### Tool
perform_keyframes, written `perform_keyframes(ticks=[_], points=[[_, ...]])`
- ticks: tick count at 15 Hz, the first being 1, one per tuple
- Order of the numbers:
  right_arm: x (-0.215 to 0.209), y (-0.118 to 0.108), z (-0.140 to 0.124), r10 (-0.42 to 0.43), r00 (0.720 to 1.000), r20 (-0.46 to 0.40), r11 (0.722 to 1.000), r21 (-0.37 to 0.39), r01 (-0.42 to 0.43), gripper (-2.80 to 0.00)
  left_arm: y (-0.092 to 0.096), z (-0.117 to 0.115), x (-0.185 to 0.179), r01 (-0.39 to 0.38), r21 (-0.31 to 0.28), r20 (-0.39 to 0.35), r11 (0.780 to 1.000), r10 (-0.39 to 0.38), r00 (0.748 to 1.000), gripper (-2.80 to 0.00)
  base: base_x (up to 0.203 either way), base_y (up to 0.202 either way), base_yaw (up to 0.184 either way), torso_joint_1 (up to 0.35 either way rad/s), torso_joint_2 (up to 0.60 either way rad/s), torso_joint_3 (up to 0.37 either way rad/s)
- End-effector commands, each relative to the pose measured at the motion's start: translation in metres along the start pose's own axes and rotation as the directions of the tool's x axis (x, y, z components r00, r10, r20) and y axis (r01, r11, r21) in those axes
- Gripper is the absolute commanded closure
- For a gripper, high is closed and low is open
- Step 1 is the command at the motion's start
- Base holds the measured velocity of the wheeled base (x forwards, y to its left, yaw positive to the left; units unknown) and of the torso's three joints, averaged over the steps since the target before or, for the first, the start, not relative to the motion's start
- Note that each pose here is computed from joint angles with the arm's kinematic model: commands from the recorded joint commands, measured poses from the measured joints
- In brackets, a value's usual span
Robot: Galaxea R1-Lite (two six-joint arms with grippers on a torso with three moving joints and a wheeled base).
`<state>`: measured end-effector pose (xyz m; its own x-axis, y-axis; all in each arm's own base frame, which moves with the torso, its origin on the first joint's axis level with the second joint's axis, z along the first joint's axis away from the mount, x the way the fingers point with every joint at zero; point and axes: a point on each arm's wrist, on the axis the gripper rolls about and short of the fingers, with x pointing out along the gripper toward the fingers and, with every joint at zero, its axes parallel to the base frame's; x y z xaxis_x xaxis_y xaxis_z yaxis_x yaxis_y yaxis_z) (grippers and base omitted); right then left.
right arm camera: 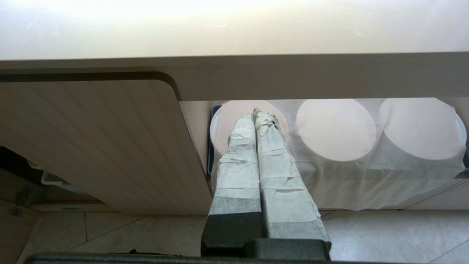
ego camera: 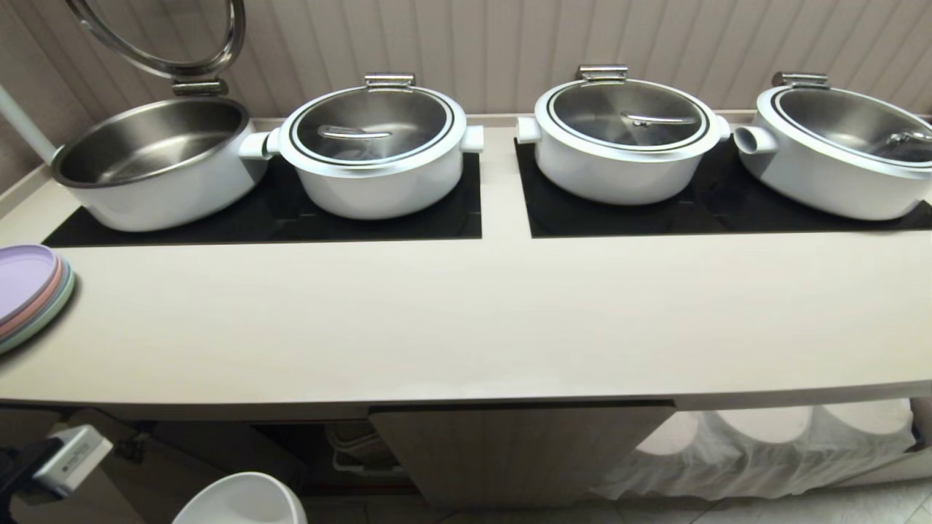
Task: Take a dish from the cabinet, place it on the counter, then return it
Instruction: Place it on the table
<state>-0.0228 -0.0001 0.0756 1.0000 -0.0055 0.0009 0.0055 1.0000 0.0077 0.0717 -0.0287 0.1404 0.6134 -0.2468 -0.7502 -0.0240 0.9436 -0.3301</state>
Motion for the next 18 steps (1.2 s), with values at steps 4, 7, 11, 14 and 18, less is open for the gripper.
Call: perform_keyframes(ticks=[4, 7, 11, 14, 18], points=[[0.0, 0.0, 0.0, 0.001, 1.0, 0.001, 1.0, 0.0, -0.001, 0.0, 0.0014, -0.0021, -0.0024, -0.001, 0.009, 0.014, 1.0, 0.0, 1.0, 0.0, 0.0, 0.0, 0.0, 0.0, 0.0, 0.0], [0.0, 0.0, 0.0, 0.0, 1.0, 0.001, 1.0, 0.0, 0.0, 0.0, 0.004, -0.0057, 0.0001, -0.013, 0.008, -0.001, 1.0, 0.013, 1.0, 0.0, 0.0, 0.0, 0.0, 0.0, 0.0, 0.0], [0.0, 0.0, 0.0, -0.001, 1.0, 0.001, 1.0, 0.0, 0.001, 0.0, 0.0055, -0.0092, 0.001, -0.014, 0.036, -0.01, 0.999, 0.014, 1.0, 0.0, 0.0, 0.0, 0.0, 0.0, 0.0, 0.0], [0.0, 0.0, 0.0, -0.001, 1.0, 0.001, 1.0, 0.0, 0.001, 0.0, 0.0059, -0.01, 0.0041, -0.022, 0.082, -0.029, 0.996, 0.024, 0.999, 0.0, 0.0, 0.0, 0.0, 0.0, 0.0, 0.0], [0.0, 0.0, 0.0, 0.0, 1.0, 0.001, 1.0, 0.0, 0.0, 0.0, 0.0058, -0.0097, 0.0062, -0.028, 0.095, -0.041, 0.995, 0.032, 0.999, 0.0, 0.0, 0.0, 0.0, 0.0, 0.0, 0.0]])
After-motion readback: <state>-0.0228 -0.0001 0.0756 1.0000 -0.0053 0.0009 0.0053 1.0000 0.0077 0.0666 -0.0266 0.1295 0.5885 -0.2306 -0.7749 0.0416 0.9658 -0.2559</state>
